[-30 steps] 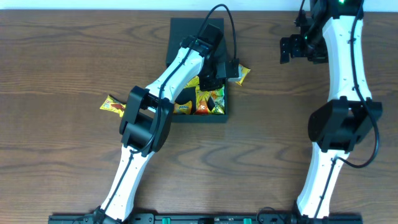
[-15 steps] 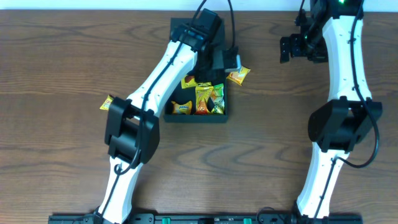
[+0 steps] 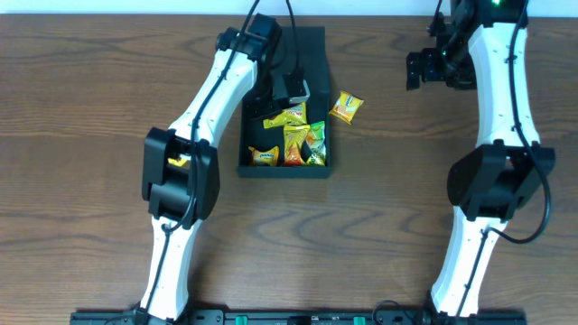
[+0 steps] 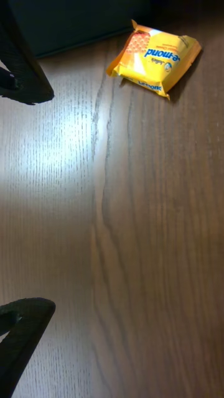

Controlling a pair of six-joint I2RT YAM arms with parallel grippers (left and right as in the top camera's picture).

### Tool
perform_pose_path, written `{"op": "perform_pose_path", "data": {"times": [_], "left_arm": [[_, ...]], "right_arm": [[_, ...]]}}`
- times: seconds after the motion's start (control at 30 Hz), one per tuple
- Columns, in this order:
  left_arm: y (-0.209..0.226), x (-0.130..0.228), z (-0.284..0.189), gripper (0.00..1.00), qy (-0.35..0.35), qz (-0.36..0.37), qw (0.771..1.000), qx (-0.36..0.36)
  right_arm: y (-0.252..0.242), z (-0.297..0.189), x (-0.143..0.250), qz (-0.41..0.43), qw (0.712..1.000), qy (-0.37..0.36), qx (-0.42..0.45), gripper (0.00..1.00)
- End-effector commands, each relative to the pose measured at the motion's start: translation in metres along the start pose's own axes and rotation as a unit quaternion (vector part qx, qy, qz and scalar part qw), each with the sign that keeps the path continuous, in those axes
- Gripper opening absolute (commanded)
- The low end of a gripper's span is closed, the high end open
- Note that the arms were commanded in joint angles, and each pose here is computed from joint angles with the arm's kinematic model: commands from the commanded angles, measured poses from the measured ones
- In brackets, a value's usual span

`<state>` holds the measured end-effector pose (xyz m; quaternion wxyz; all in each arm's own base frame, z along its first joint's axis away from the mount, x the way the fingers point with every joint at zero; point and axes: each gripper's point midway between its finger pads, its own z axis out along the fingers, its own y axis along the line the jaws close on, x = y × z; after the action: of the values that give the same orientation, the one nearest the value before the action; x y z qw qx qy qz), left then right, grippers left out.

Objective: Pack container

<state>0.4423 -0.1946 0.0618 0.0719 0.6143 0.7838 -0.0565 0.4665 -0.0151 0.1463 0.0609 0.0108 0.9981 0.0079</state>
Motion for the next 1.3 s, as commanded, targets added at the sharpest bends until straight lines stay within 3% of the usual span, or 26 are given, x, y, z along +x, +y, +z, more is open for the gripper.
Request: {"op": "perform_pose_path", "data": {"times": [0.0, 0.33, 0.53, 0.87, 1.1, 1.27], "left_arm": [[-0.005, 0.006, 0.021, 0.06, 0.015, -0.005, 1.0, 0.022], [-0.004, 0.01, 0.049, 0.06, 0.024, 0.007, 0.999, 0.037], [0.004, -0.019, 0.051, 0.06, -0.024, 0.025, 0.999, 0.012], [-0.008, -0.048, 0.055, 0.06, -0.036, 0.068, 0.997, 0.0], [0.0, -0.037, 0.055, 0.06, -0.002, 0.067, 0.998, -0.023], [0.004, -0.04, 0.03, 0.06, -0.014, 0.047, 0.998, -0.039]], "right_arm": [[0.006, -0.018, -0.003, -0.016, 1.0, -0.024, -0.009, 0.99], [0.008, -0.018, -0.004, -0.018, 0.999, -0.025, -0.009, 0.99], [0.008, -0.018, -0.005, -0.018, 0.999, -0.027, -0.009, 0.99], [0.008, -0.018, -0.005, -0.018, 0.999, -0.027, -0.009, 0.99], [0.008, -0.018, -0.005, -0.018, 0.999, -0.027, -0.009, 0.99], [0.008, -0.019, -0.008, -0.018, 0.999, -0.033, -0.009, 0.99]]}}
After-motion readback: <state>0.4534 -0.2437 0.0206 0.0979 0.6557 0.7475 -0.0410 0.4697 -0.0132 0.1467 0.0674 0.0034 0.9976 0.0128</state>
